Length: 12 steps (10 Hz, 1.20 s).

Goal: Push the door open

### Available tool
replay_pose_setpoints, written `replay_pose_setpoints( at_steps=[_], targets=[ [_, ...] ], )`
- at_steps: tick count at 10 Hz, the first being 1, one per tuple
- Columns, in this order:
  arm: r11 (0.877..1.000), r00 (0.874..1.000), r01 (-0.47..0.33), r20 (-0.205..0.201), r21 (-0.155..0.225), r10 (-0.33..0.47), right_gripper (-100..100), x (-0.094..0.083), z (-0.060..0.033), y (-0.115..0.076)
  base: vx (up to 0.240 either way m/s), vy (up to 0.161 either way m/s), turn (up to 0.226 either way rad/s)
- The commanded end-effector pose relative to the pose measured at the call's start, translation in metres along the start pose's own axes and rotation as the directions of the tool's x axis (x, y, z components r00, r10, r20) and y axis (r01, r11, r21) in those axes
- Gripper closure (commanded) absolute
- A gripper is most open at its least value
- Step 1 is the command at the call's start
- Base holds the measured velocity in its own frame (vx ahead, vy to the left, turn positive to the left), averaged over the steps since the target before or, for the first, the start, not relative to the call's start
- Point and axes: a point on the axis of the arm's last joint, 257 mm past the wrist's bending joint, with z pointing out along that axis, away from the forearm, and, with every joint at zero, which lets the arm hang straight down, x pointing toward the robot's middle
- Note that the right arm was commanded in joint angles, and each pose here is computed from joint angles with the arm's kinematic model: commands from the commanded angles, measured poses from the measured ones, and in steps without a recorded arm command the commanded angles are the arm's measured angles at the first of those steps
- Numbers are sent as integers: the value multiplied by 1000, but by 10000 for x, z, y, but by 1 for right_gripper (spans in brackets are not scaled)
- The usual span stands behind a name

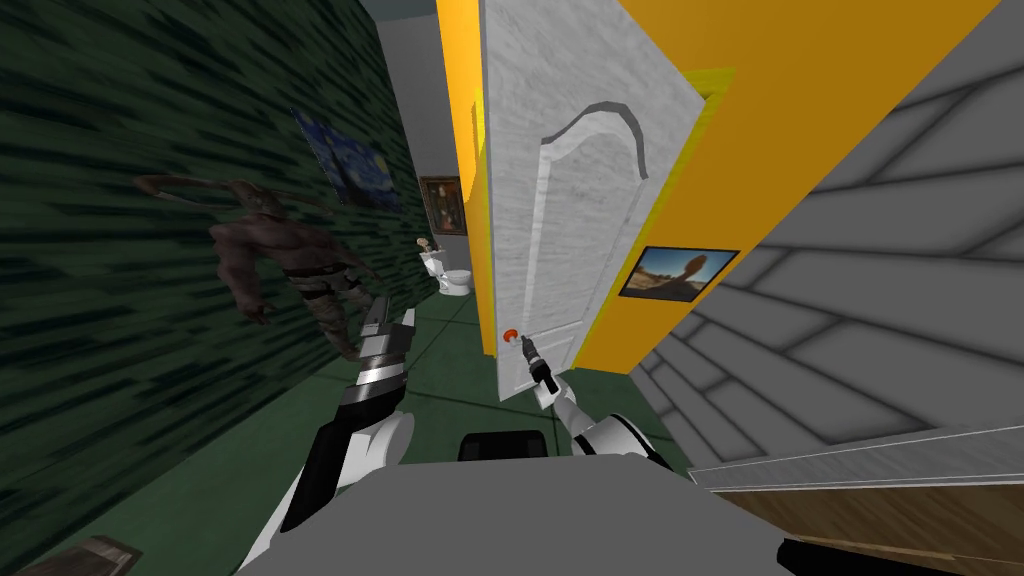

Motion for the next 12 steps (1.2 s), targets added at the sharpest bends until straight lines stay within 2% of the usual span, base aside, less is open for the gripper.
replay_pose_setpoints(
  at_steps=[1,2,4,12],
  targets=[
    [1000,1000,-4,-17,-4,4,100,110,22,14,-112,-102,36],
    [1000,1000,-4,-17,-4,4,100,110,22,14,-38,-31,-13],
    [1000,1000,6,-2,15,-6,100,-6,-33,-68,-24,-57,51],
    [999,999,40,10,19,-40,100,-153,-67,-83,-65,-143,133]
  ],
)
